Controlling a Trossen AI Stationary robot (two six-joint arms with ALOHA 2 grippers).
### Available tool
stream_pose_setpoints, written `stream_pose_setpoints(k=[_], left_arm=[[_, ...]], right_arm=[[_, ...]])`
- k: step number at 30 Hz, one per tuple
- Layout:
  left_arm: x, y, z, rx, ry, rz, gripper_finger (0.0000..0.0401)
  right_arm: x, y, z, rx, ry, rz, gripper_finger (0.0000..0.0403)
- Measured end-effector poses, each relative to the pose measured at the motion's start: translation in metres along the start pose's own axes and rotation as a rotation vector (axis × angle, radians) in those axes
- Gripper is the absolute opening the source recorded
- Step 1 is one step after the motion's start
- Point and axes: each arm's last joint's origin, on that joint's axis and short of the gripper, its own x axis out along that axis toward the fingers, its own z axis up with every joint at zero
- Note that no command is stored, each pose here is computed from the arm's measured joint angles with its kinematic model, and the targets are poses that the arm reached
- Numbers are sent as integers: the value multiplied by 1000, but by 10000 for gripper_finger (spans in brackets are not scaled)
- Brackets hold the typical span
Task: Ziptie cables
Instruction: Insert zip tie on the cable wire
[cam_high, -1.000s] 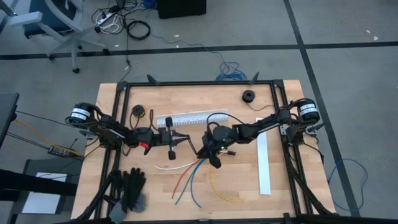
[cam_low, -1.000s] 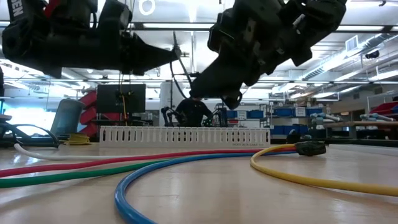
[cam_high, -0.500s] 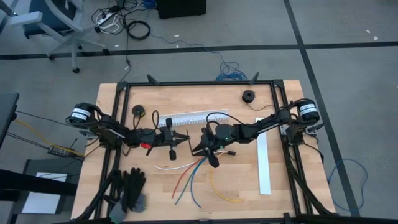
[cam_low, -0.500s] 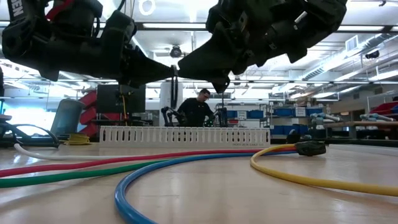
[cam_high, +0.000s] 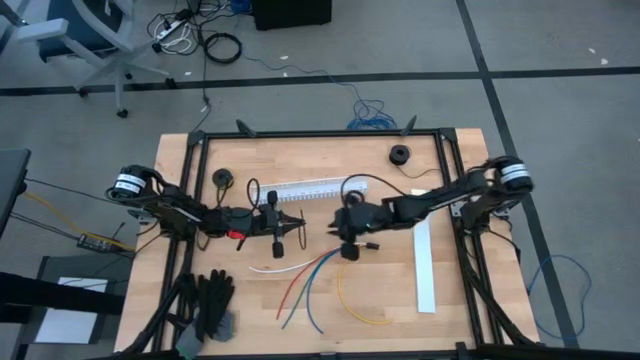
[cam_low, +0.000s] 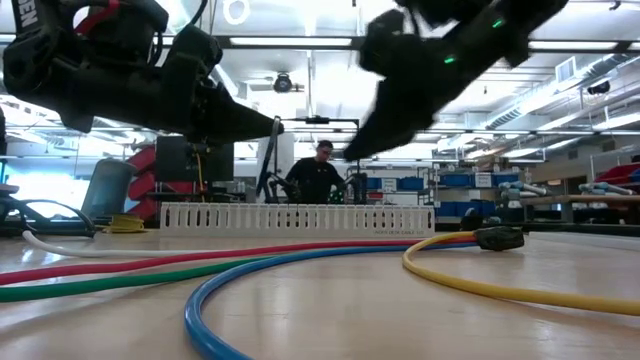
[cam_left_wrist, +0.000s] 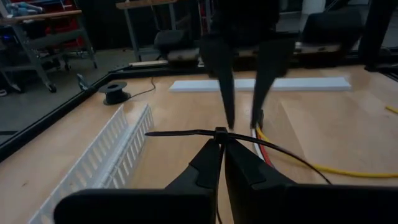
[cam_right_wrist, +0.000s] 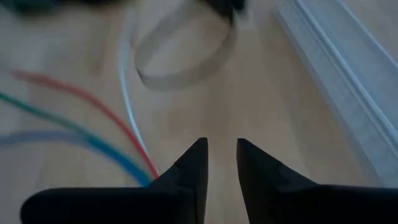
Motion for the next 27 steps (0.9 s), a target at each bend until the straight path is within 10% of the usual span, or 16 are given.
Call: stream_pose_setpoints(k=[6, 13, 27], left_arm=[[0, 0, -1, 4, 13, -1, 0], [0, 0, -1, 2, 10, -1, 0], [8, -3, 12, -11, -46, -28, 0]], right_arm=[[-57, 22, -15, 27, 149, -155, 48], [-108, 42, -65, 140, -66, -169, 34], [-101, 15, -167, 319, -122, -48, 63]])
